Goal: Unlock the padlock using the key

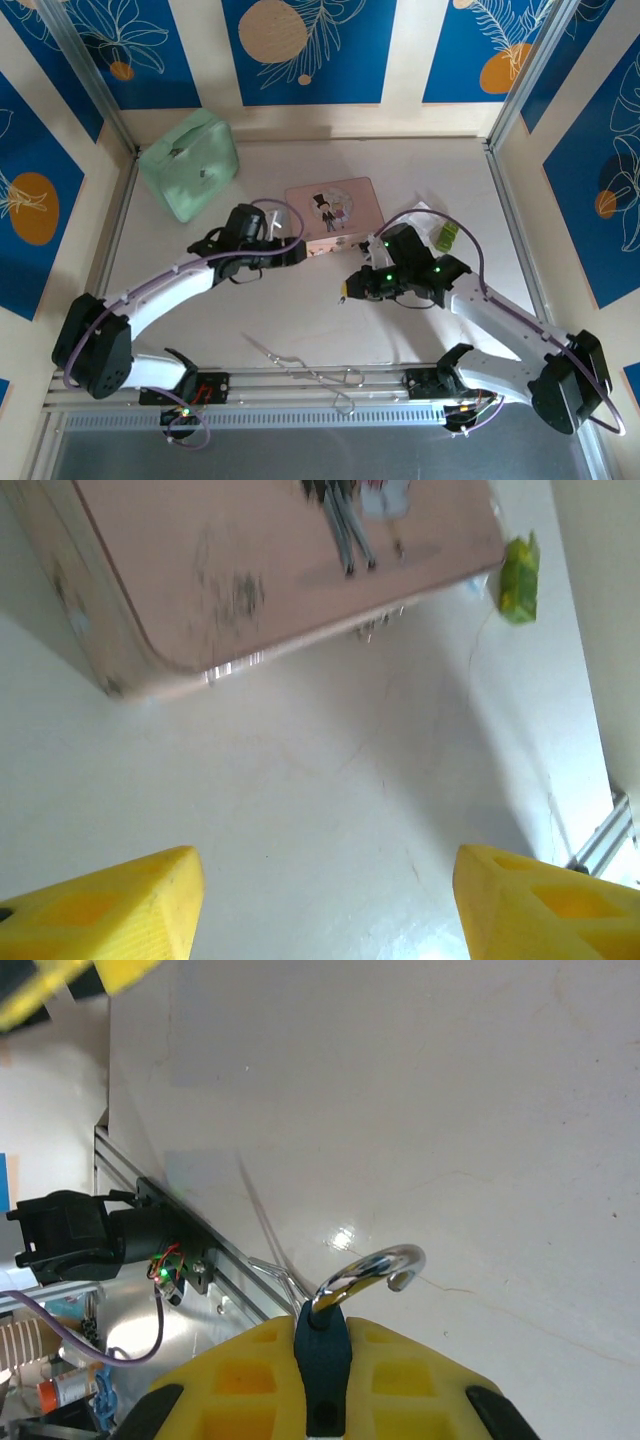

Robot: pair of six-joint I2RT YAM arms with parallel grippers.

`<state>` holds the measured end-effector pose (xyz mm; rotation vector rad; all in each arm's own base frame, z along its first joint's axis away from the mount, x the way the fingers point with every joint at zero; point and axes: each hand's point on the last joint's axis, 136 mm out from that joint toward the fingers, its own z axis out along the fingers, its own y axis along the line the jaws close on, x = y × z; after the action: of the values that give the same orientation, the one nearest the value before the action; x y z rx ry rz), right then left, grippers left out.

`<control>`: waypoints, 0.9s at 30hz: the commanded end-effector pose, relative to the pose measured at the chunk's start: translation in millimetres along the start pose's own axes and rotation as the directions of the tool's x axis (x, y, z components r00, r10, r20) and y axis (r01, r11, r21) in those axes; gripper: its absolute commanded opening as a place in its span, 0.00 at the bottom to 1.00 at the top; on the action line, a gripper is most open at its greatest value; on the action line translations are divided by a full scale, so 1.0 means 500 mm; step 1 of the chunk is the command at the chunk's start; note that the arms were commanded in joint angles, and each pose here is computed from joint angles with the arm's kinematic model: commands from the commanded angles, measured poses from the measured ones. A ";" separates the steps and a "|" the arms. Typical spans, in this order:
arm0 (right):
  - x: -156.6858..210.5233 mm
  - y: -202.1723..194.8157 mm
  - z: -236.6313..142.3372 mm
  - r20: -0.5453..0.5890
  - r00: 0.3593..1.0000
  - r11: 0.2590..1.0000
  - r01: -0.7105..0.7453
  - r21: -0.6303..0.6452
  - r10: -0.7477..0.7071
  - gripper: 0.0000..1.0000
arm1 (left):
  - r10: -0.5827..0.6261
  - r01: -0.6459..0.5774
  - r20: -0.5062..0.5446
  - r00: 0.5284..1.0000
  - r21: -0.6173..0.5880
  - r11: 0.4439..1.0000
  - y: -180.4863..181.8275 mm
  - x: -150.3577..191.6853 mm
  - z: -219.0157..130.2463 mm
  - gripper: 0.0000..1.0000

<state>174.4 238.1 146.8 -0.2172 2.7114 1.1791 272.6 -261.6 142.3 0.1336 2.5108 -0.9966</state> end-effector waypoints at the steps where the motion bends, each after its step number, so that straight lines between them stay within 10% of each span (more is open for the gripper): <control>1: 0.001 -0.005 0.020 -0.042 0.999 0.999 -0.002 -0.034 0.001 0.00 | -0.023 0.025 -0.027 0.999 0.072 0.997 -0.023 0.020 0.030 0.66; 27: 0.040 -0.048 0.172 -0.293 0.950 0.992 -0.083 0.094 0.108 0.00 | -0.161 0.167 0.061 0.985 -0.106 0.980 0.116 -0.026 0.087 0.61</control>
<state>170.4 277.1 61.0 -0.2616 3.0540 1.0870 307.9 -258.5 84.4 -0.0829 2.5649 -0.9486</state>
